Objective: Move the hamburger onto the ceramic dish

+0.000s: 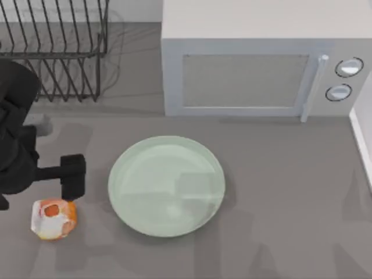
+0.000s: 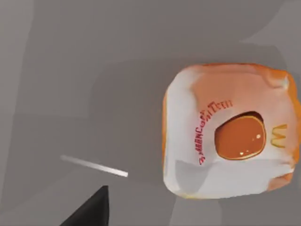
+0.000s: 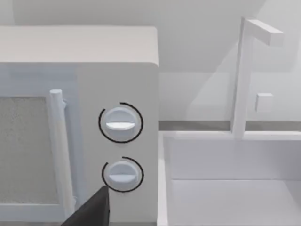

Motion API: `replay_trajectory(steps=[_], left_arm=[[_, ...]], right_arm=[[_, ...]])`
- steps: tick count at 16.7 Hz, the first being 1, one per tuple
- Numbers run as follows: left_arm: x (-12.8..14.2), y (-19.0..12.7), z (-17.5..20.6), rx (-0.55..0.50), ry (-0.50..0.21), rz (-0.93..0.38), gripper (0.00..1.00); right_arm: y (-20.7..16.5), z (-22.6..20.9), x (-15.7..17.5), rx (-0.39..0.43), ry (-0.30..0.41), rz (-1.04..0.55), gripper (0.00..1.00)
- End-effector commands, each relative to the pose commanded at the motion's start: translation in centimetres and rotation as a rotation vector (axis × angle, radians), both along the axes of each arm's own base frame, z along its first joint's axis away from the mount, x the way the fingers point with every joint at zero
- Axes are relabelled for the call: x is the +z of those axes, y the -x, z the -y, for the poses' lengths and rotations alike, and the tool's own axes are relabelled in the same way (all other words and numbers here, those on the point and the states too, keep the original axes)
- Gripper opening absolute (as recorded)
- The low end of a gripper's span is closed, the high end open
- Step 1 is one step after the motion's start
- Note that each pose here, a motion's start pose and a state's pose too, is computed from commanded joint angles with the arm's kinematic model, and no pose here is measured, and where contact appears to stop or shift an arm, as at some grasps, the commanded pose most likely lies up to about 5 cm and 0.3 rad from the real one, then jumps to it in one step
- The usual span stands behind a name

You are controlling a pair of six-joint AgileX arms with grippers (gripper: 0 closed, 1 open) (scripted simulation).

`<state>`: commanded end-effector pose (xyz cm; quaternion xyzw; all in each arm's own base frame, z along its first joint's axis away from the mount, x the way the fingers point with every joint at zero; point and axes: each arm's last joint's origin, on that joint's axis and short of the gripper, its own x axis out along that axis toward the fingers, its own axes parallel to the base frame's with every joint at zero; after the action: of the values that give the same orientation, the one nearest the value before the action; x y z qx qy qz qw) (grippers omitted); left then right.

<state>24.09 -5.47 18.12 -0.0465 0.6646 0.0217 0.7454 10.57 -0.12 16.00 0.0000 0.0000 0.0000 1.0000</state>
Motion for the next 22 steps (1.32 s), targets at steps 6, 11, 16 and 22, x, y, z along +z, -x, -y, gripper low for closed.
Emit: replay_trajectory(steps=[6,11,16,22], left_arm=[[-1.0,-1.9,1.0,0.009,-0.028,-0.124,1.00],[-1.4,-1.9,0.9,0.011,-0.029,-0.125,1.00],[-5.9,-2.2,1.1,0.009,-0.026,-0.116,1.00],[-9.0,-1.8,1.0,0.009,-0.028,-0.124,1.00]], right_arm=[[0.0,0.0,0.0,0.000,0.000,0.000,1.00],[0.0,0.0,0.0,0.000,0.000,0.000,1.00],[0.0,0.0,0.0,0.000,0.000,0.000,1.00],[0.0,0.0,0.0,0.000,0.000,0.000,1.00]])
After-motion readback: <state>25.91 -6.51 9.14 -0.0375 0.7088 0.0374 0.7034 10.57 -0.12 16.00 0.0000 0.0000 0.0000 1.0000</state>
